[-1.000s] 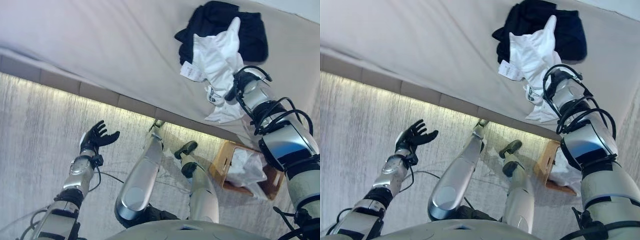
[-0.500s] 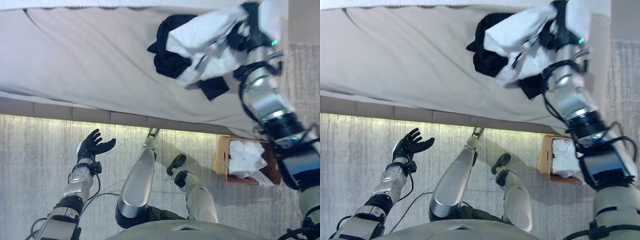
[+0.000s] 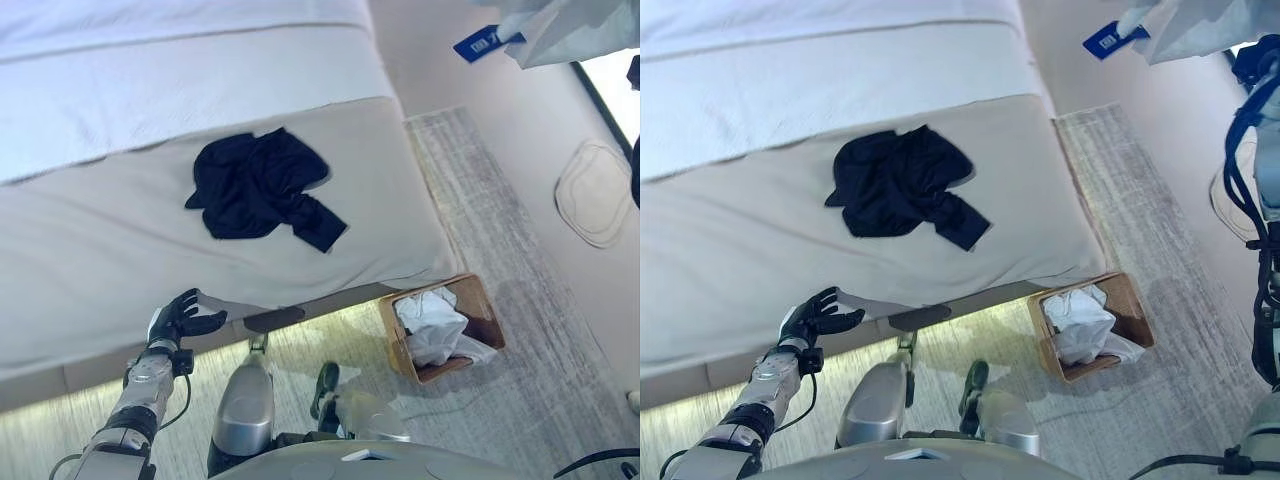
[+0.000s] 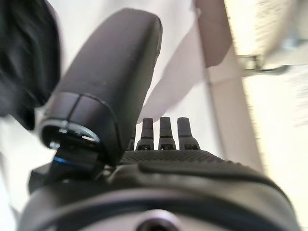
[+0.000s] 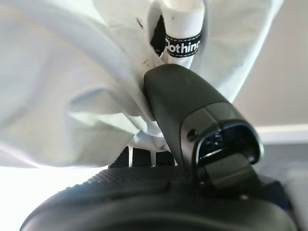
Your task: Pick up the clothes from the bed and place them into the basket
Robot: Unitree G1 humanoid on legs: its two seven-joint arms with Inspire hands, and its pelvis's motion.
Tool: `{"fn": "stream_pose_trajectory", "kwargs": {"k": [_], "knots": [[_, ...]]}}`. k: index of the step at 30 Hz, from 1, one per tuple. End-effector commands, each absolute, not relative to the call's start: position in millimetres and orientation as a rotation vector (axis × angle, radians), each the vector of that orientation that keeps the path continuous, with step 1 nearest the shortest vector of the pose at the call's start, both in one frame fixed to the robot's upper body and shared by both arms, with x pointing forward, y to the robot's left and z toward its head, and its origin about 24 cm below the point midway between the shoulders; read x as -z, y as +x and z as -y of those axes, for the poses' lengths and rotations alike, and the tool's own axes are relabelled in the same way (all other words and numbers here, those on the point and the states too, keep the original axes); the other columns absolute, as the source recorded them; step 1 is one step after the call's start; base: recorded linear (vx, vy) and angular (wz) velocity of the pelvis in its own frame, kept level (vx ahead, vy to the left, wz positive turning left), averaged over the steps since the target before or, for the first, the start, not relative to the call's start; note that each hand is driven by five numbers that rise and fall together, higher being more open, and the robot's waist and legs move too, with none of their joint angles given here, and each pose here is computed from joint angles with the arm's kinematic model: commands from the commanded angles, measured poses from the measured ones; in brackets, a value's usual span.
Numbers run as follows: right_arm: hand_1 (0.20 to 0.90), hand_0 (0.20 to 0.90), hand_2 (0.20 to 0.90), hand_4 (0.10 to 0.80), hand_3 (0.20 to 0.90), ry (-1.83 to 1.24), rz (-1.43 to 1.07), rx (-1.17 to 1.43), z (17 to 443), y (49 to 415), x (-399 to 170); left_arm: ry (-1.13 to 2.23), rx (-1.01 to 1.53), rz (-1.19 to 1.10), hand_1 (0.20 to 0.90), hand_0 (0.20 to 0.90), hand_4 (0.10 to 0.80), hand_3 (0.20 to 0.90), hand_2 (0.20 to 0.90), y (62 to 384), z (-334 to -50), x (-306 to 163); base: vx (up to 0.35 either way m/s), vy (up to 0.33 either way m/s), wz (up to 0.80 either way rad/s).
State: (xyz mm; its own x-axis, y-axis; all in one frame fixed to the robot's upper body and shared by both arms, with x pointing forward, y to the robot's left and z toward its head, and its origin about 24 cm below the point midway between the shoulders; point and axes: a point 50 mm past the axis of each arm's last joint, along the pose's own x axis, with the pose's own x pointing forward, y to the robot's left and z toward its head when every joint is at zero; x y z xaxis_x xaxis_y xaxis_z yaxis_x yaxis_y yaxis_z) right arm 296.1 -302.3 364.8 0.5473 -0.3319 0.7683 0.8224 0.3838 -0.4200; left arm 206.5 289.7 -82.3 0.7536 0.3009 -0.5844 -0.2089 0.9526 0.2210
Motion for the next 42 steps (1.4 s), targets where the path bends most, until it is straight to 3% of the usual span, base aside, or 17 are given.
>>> {"fn": "stream_pose_trajectory", "kwargs": {"k": [1, 11, 13, 21, 26, 34, 35, 42], "knots": [[0.3, 0.3, 0.3, 0.1, 0.2, -0.937, 0.685, 0.935, 331.6, 271.8, -382.5, 0.194, -0.194, -0.851, 0.9, 0.9, 0.8, 0.9, 0.9, 160.9, -275.2, 117.0, -0.015, -0.091, -0.3], [0.3, 0.3, 0.3, 0.1, 0.2, -0.99, 0.4, 0.717, 343.9, 288.8, -293.8, 0.239, -0.136, -0.889, 0.9, 0.9, 0.8, 0.9, 0.9, 158.1, -271.2, 120.0, -0.026, -0.113, -0.28], [0.3, 0.3, 0.3, 0.1, 0.2, -1.009, 0.367, 0.69, 341.6, 294.3, -282.6, 0.228, -0.128, -0.858, 0.9, 0.9, 0.8, 0.9, 0.9, 166.5, -268.0, 116.6, -0.167, -0.116, -0.34], [0.3, 0.3, 0.3, 0.1, 0.2, -1.023, 0.365, 0.718, 319.0, 334.4, -288.7, 0.187, -0.105, -0.493, 0.9, 0.9, 0.8, 0.9, 0.9, 262.8, -237.8, 58.7, -0.447, -0.127, -0.15], [0.3, 0.3, 0.3, 0.1, 0.2, -0.996, 0.321, 0.703, 309.6, 350.5, -285.4, 0.18, -0.087, -0.389, 0.9, 0.9, 0.8, 0.9, 0.9, 285.5, -229.7, 35.0, -0.171, -0.076, -0.1], [0.314, 0.314, 0.314, 0.116, 0.216, -1.016, 0.261, 0.744, 301.6, 362.3, -287.6, 0.115, 0.002, -0.275, 0.9, 0.9, 0.8, 0.9, 0.9, 293.5, -210.8, 19.2, -0.03, 0.003, -0.09], [0.9, 0.9, 0.9, 0.8, 0.9, -1.002, 0.206, 0.768, 305.1, 364.6, -284.0, 0.107, 0.02, -0.262, 0.9, 0.9, 0.8, 0.9, 0.9, 293.5, -206.5, 18.2, 0.012, 0.008, -0.07], [0.9, 0.9, 0.9, 0.8, 0.9, -1.012, -0.188, 0.824, 339.4, 367.7, -246.9, 0.087, 0.077, -0.238, 0.9, 0.9, 0.8, 0.9, 0.9, 290.1, -194.4, 19.2, 0.011, 0.028, -0.02]]}}
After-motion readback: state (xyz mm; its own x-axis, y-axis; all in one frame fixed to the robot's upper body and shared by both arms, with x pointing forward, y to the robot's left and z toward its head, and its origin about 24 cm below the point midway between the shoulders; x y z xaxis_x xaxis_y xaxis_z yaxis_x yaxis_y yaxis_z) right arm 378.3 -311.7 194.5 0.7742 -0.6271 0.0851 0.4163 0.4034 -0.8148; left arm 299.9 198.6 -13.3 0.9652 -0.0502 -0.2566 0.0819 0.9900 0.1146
